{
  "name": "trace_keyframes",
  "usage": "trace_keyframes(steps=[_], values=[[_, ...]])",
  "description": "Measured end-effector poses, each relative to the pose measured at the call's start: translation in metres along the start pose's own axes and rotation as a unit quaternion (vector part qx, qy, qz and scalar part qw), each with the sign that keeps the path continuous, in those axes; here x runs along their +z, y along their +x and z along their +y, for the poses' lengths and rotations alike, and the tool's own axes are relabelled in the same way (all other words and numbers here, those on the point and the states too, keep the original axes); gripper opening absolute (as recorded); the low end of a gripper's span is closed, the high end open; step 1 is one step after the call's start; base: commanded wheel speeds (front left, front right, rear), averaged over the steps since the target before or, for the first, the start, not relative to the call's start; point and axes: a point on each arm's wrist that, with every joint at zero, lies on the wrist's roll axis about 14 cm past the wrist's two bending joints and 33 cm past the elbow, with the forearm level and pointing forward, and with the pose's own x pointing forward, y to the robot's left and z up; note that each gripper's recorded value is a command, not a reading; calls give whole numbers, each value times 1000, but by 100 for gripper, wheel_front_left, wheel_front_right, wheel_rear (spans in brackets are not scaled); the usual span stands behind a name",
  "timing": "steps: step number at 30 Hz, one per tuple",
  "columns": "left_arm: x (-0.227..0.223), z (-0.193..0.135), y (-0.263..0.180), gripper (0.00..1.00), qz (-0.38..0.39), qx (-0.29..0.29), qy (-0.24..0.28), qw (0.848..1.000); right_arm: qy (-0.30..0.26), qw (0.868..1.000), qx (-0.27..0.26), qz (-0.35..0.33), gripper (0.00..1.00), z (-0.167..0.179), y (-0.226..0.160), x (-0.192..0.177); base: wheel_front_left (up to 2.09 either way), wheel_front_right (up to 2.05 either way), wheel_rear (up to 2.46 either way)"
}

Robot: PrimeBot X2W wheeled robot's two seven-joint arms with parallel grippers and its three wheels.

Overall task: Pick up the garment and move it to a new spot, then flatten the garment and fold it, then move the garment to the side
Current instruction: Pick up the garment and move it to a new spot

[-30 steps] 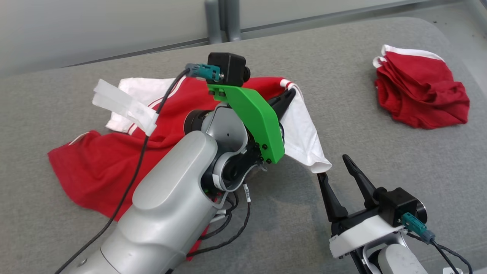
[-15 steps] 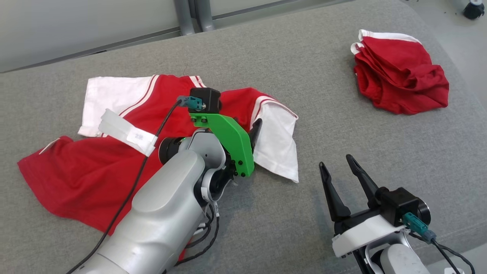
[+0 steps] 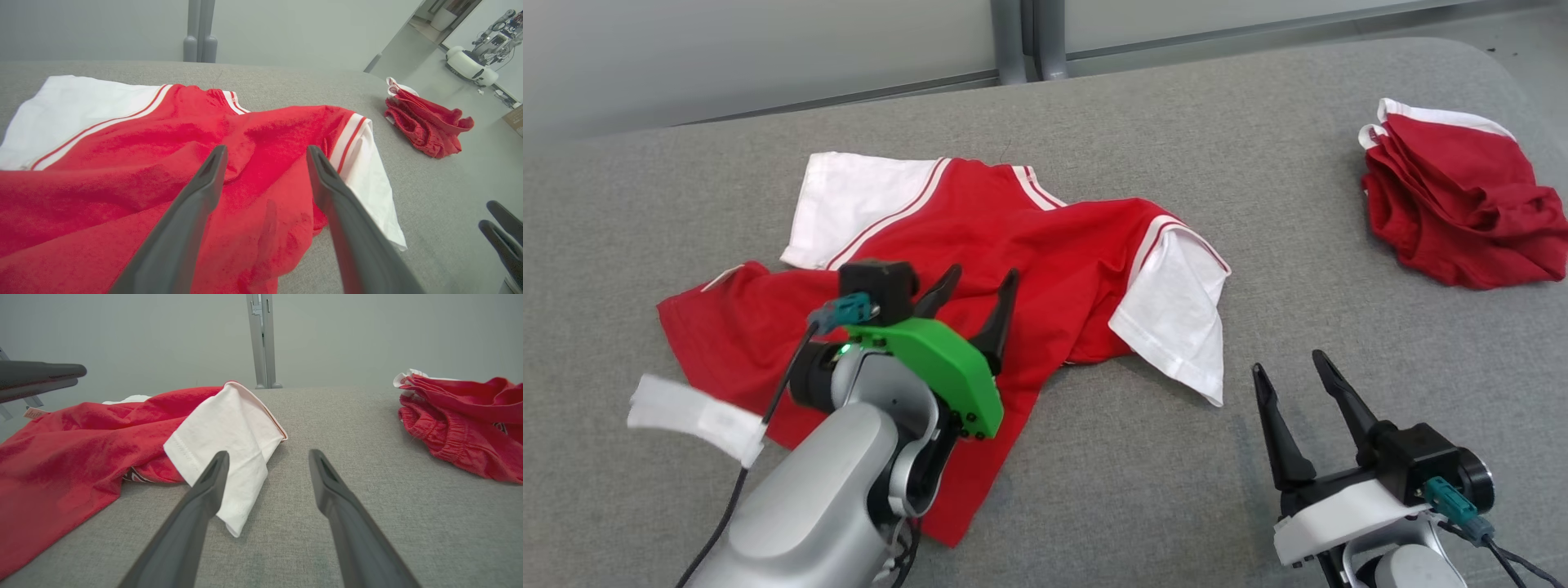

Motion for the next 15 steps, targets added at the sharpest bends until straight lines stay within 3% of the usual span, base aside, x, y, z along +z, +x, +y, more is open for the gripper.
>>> trace_keyframes(steps=[6, 15], values=[[1, 40, -38, 100, -47, 75, -5, 996, -19, 1000, -10, -12, 100, -9, 3, 8, 0, 0, 0], [7, 114, -102, 100, -113, 201, 28, 973, -41, 999, -14, -26, 100, -20, 8, 18, 0, 0, 0]])
